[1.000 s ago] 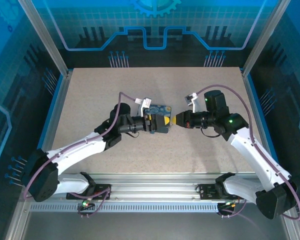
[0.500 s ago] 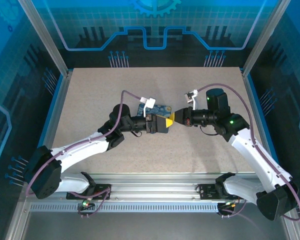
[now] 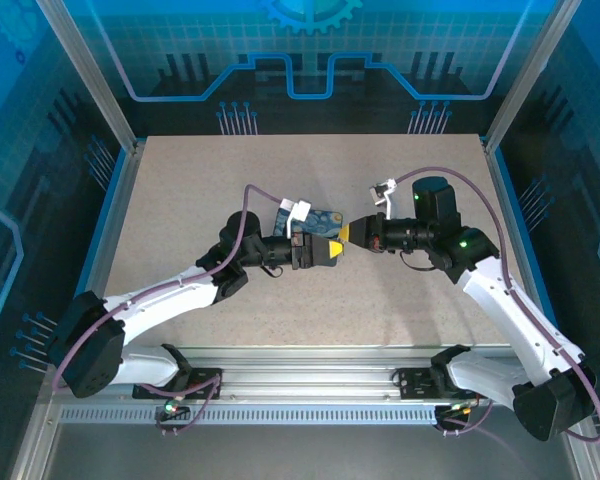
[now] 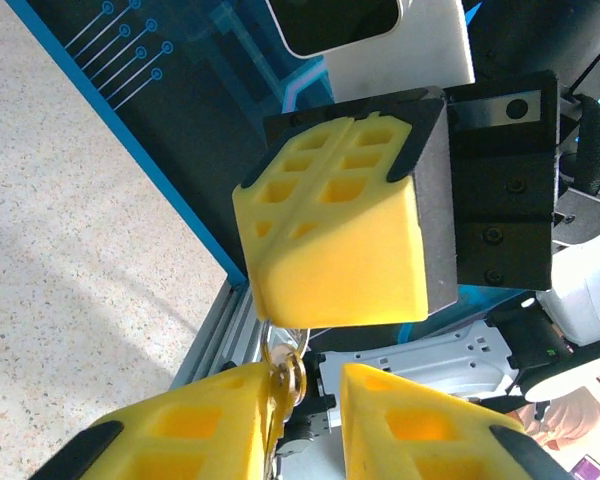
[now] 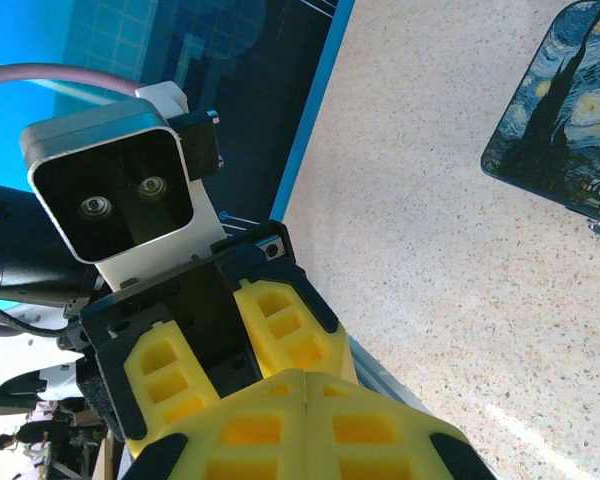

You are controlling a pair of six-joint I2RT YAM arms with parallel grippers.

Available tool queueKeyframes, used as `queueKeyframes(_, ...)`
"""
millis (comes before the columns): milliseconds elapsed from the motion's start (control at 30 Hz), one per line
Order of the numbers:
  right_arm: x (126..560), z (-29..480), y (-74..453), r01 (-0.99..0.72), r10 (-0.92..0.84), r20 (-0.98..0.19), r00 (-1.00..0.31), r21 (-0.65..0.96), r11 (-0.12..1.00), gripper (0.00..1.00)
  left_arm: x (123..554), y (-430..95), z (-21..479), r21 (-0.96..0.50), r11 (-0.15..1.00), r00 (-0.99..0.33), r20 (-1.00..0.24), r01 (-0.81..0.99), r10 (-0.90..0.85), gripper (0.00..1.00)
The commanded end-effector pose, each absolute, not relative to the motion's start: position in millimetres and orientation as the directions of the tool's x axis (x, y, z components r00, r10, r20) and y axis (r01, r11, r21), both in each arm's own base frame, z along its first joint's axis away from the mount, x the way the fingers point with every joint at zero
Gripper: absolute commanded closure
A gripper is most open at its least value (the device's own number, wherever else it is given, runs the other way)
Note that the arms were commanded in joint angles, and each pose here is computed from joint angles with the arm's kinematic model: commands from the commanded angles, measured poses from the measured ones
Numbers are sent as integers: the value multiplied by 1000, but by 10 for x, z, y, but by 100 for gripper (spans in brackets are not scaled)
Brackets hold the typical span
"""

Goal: Unlock the padlock with the key

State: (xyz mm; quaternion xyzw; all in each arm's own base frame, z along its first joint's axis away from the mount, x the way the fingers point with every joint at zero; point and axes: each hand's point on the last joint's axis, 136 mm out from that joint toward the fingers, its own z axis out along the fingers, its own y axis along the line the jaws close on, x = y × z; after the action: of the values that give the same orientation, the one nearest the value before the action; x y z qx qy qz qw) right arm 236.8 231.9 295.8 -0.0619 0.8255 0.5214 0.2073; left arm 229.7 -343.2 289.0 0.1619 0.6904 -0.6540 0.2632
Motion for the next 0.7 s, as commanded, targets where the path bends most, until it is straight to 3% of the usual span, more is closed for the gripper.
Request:
queueKeyframes(0,2327,3088,2318,-333,123,-422,-898,836,435,100,2200,-3415,2928,-801,70,-794,-598,594,-105,78)
queueKeyframes(300,2345,3116,2289,-334,133,-428,-894,834,438,100,2188,-3387,2860,-806,94,-799,-592,585,-101,91)
queueKeyframes(400,2341,3103,2284,-335,130,-427,-895,835,437,100,2177,-3361,2855,-800,107,-794,-599,590,-103,99)
queueKeyframes(667,2303,3056,2265,-343,114,-426,-897,835,430,100,2172,-3308,2826,-791,161,-789,-607,590,-89,99)
